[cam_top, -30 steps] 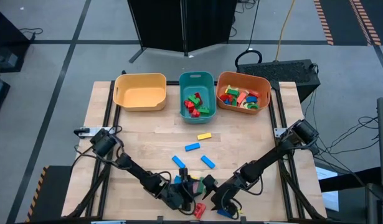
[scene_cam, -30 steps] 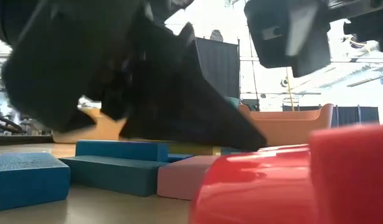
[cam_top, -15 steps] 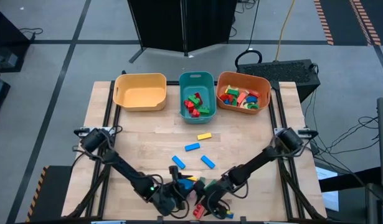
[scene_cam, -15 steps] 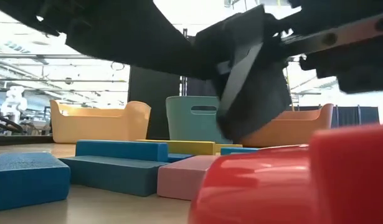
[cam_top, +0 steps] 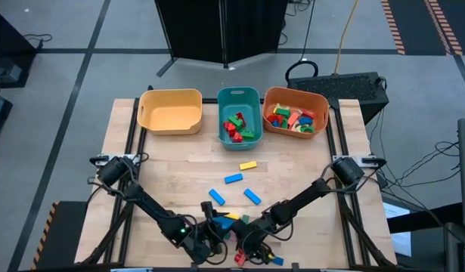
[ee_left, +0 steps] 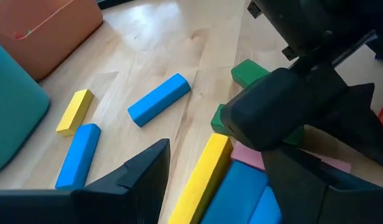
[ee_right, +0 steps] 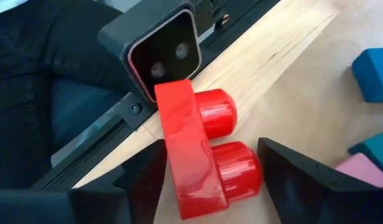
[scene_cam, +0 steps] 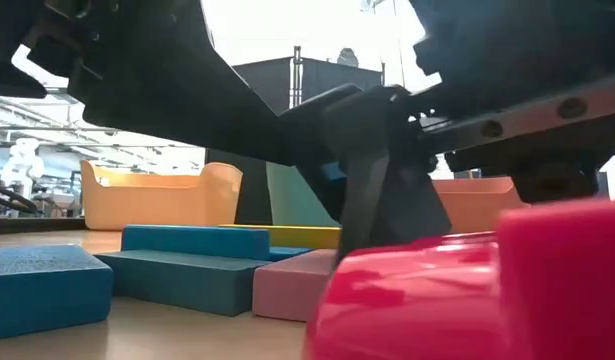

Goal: Sort blocks by size
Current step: Put the red 2 stud game piece into the blue bin

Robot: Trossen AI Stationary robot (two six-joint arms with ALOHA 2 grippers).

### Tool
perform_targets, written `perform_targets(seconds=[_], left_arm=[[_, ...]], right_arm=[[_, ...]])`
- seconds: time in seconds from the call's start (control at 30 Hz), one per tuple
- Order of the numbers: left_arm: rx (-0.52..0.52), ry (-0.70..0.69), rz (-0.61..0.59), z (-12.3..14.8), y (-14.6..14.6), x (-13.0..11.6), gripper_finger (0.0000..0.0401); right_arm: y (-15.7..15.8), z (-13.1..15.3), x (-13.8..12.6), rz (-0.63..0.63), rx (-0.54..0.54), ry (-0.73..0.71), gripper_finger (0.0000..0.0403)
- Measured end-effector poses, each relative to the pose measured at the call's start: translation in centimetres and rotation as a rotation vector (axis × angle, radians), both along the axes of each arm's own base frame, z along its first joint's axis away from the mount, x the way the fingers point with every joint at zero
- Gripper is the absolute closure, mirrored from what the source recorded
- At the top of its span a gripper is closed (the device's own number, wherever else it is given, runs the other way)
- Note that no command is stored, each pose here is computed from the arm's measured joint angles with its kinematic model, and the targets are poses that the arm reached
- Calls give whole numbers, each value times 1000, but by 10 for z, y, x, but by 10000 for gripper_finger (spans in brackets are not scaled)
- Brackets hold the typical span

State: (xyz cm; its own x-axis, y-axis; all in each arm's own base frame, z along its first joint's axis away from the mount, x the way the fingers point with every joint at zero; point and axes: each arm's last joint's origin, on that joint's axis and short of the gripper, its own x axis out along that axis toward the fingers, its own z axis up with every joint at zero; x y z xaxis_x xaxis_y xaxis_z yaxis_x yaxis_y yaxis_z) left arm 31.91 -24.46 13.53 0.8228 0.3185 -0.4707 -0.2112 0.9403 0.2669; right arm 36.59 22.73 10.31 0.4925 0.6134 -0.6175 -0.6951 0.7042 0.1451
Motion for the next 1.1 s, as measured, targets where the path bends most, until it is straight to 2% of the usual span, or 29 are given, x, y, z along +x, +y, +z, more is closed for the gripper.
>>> perform_targets(seconds=[0.27,0.47,0.6,0.73,0.97,1.1], left_arm=[[-16,-3,11,0,0,0,160],[-17,-1,20,-1,1,-1,160],[-23,4,99,1,5,-9,160],[-26,-4,170,8,7,-21,160],[-24,-26,195,14,3,-35,160],[-22,-34,198,14,1,-37,160]], right_arm=[[-1,0,0,20,15,23,250],[-4,2,0,10,17,50,251],[-12,10,-3,-7,1,93,240],[-21,26,-5,-6,-23,99,246],[-46,53,-2,-55,-52,83,244],[-65,72,-6,-104,-145,68,242]])
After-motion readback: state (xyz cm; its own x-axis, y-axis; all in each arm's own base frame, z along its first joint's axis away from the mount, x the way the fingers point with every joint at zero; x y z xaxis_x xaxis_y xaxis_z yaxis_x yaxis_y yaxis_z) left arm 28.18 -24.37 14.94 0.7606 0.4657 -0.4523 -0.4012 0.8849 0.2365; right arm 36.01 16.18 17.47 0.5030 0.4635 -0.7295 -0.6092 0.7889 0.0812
